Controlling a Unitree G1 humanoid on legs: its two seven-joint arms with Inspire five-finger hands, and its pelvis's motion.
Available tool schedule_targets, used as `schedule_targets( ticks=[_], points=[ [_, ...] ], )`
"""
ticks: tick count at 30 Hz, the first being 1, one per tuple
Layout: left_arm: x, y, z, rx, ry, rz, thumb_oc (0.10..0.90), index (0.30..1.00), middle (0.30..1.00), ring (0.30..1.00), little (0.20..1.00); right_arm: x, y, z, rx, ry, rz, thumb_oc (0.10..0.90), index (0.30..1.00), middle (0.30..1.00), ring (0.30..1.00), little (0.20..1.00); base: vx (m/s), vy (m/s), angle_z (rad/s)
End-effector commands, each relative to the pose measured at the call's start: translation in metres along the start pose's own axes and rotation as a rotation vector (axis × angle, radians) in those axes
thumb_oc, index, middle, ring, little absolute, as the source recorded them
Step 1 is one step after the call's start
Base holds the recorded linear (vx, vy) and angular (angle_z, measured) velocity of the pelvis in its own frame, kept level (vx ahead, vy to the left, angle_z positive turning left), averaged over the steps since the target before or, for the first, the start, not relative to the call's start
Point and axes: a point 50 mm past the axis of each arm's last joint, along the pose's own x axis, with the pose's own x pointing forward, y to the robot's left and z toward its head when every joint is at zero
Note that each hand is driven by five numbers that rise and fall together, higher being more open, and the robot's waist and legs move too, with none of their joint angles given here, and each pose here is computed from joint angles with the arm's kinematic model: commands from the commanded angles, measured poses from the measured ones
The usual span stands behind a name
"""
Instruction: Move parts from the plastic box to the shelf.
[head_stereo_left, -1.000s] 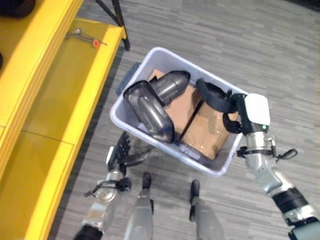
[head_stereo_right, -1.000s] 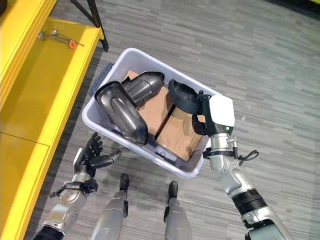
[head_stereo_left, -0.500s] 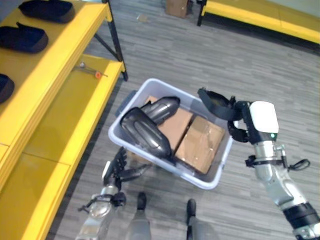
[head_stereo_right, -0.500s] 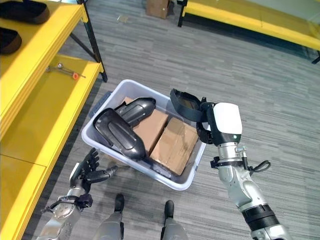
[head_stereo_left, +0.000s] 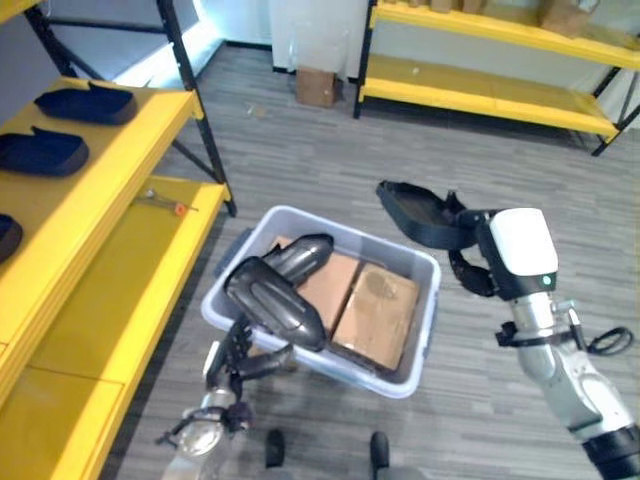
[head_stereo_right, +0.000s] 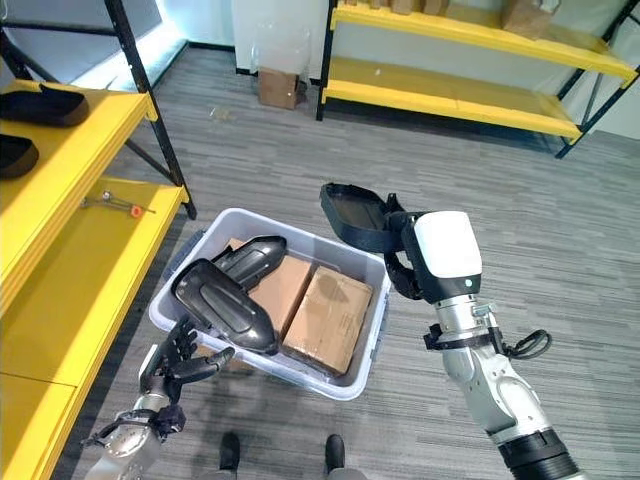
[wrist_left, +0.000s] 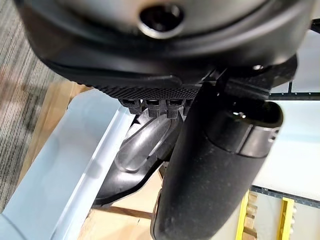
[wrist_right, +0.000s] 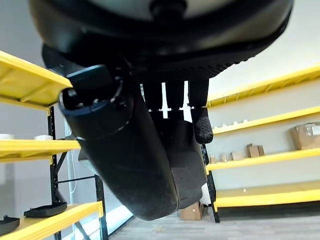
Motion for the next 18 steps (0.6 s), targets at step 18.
schedule_targets(
  ticks=[18],
  points=[
    [0.007, -0.013, 0.023, 0.047, -0.135, -0.069, 0.9, 1.0, 1.0, 1.0, 1.0, 0.017, -0.067, 0.001, -0.142, -0.106, -0.325, 0.4, 0.3, 0.3, 0.3, 0.3, 0.0, -0.002, -0.02]
  ],
)
